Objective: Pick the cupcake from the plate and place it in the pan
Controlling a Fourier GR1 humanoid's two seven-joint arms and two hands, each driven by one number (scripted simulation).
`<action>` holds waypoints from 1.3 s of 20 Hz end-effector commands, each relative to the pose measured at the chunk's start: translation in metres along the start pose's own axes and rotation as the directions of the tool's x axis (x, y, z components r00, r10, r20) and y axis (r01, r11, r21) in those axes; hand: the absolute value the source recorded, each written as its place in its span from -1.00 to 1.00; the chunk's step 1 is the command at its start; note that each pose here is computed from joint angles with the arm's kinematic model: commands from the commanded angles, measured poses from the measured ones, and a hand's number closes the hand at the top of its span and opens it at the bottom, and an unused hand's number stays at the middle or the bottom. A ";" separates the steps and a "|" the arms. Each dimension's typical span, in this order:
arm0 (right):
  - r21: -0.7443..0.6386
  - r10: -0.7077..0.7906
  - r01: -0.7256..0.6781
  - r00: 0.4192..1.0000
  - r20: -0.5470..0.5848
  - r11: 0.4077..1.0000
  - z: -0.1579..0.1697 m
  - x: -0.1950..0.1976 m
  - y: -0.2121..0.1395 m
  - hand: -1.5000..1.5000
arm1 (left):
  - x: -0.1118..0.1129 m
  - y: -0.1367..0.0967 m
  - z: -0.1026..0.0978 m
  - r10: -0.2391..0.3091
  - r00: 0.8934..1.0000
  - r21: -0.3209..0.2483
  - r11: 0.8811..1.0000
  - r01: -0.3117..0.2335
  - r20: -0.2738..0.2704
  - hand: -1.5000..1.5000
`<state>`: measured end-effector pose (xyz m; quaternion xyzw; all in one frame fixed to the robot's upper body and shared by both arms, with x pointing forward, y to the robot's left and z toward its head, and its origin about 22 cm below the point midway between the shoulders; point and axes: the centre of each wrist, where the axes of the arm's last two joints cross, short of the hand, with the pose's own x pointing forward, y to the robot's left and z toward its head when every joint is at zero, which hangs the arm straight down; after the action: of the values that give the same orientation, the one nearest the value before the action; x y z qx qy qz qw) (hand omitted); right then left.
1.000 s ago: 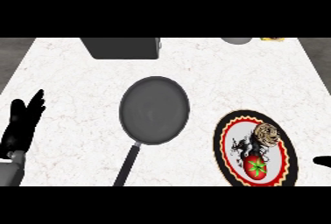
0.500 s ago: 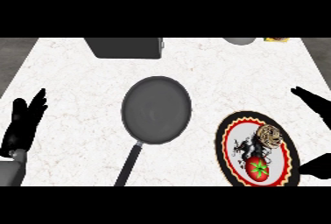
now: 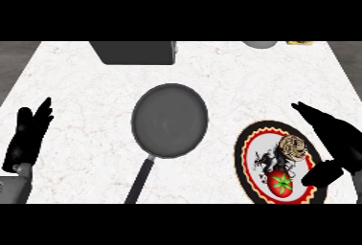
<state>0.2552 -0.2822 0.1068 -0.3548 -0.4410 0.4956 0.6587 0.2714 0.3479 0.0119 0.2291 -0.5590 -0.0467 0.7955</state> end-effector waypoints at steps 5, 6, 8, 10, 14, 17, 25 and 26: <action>0.014 0.066 -0.066 0.997 -0.042 0.998 -0.012 -0.005 0.032 -1.00 | -0.005 -0.005 0.004 -0.015 1.000 0.009 1.000 0.015 0.013 0.00; 0.044 0.066 -0.064 0.997 -0.046 0.997 -0.021 -0.009 0.024 -1.00 | 0.000 0.000 0.010 0.003 1.000 0.011 1.000 -0.003 0.005 0.00; 0.046 0.095 -0.092 0.994 -0.054 0.995 -0.010 0.001 0.033 -1.00 | -0.011 0.005 -0.002 0.004 1.000 0.017 1.000 -0.004 -0.002 0.00; 0.049 0.074 -0.071 0.996 -0.054 0.996 -0.023 0.021 0.019 -1.00 | 0.000 -0.001 -0.011 -0.002 1.000 0.002 1.000 0.002 -0.017 0.00; 0.047 0.068 -0.067 0.997 -0.031 0.997 -0.035 -0.002 0.054 -1.00 | 0.006 0.001 0.014 -0.008 1.000 -0.008 1.000 0.008 0.006 0.00; 0.041 0.066 -0.065 0.997 -0.044 0.997 -0.027 -0.004 0.033 -1.00 | -0.007 0.000 0.007 0.003 1.000 0.003 1.000 -0.003 0.015 0.00; 0.066 0.070 -0.066 0.995 -0.064 0.996 -0.035 -0.007 0.065 -1.00 | 0.005 0.000 0.001 -0.001 1.000 0.004 1.000 0.001 -0.010 0.00; 0.087 0.079 -0.073 0.995 -0.066 0.994 -0.040 -0.007 0.043 -1.00 | 0.013 0.012 0.001 -0.016 1.000 0.002 1.000 0.016 0.001 0.00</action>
<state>0.2692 -0.2790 0.0448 -0.3650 -0.3961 0.5200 0.6629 0.2711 0.3526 0.0161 0.2299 -0.5586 -0.0459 0.7956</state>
